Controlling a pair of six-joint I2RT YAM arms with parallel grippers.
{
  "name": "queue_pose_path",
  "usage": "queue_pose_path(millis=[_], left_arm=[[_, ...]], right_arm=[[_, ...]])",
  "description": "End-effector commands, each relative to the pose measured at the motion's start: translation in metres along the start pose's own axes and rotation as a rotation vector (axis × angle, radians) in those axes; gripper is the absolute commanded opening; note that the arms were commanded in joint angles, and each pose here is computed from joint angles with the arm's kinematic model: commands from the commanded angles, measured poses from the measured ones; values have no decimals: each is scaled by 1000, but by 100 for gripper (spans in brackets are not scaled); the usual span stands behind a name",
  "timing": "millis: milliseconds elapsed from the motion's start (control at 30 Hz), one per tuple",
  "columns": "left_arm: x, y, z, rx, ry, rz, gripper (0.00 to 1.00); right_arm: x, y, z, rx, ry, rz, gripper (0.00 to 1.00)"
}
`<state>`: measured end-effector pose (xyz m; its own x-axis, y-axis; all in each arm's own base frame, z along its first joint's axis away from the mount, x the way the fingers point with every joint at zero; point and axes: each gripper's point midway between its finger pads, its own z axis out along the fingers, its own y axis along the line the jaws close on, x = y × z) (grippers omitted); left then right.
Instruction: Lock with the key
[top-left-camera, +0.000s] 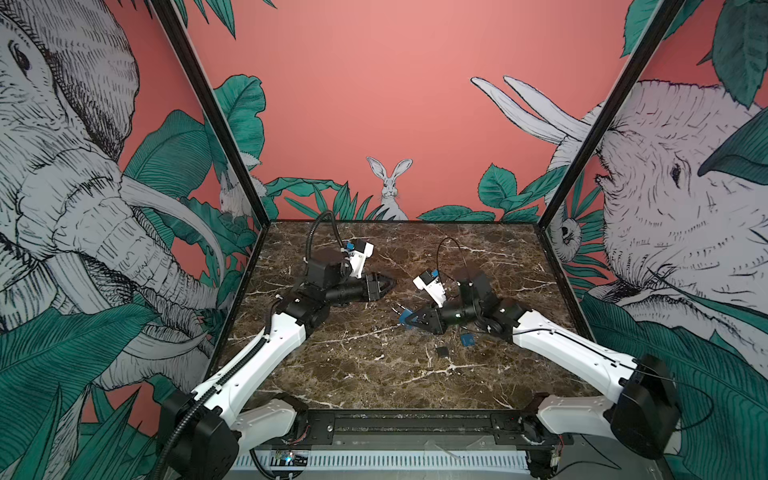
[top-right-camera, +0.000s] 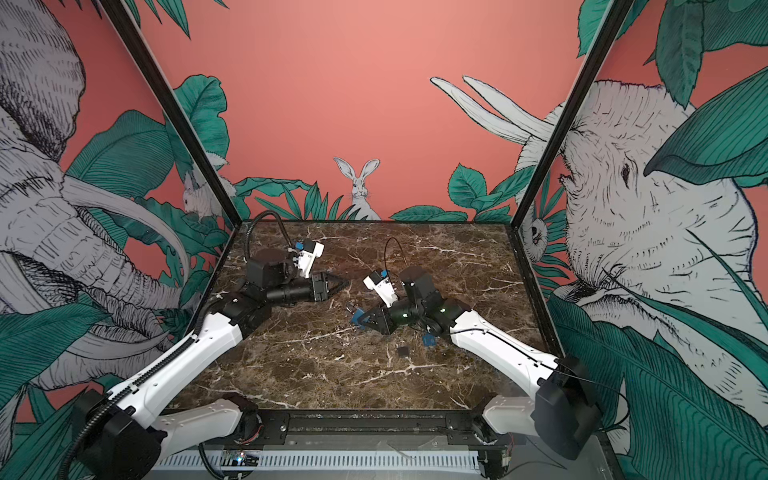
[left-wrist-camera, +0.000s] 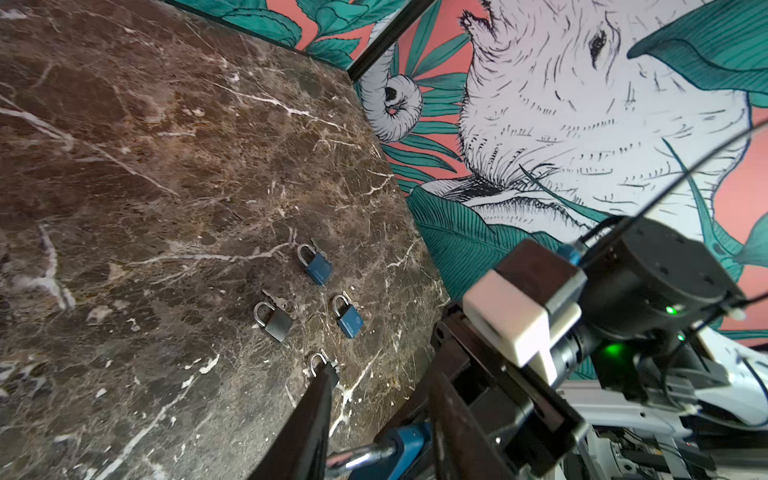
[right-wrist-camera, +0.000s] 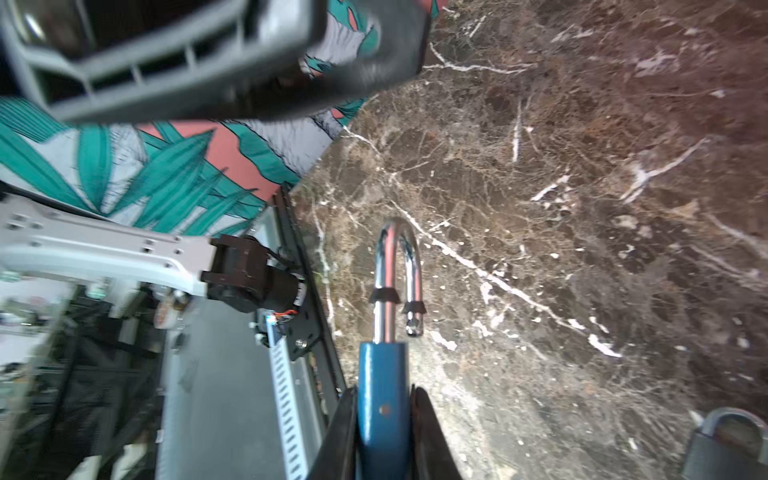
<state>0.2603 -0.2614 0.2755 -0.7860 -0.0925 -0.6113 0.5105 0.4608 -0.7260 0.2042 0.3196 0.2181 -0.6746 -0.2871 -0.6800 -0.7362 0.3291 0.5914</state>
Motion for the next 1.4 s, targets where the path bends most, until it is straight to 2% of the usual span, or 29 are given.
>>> queue_pose_path(millis=[0, 133, 400, 900, 1233, 1367], left_arm=[[1, -13, 1, 82, 13, 69, 42], [3, -13, 3, 123, 20, 68, 43], [-1, -20, 13, 220, 30, 48, 43], [-2, -19, 2, 240, 25, 34, 28], [3, -21, 3, 270, 56, 26, 28], [5, -21, 3, 279, 62, 26, 32]], right_arm=[[-32, 32, -15, -172, -96, -34, 0], [-37, 35, -20, -228, -109, -5, 0], [-44, 35, -24, -229, -128, 10, 0], [-54, 25, -30, -241, -162, 53, 0], [-60, 28, -32, -258, -176, 57, 0], [-61, 29, -33, -264, -177, 59, 0]])
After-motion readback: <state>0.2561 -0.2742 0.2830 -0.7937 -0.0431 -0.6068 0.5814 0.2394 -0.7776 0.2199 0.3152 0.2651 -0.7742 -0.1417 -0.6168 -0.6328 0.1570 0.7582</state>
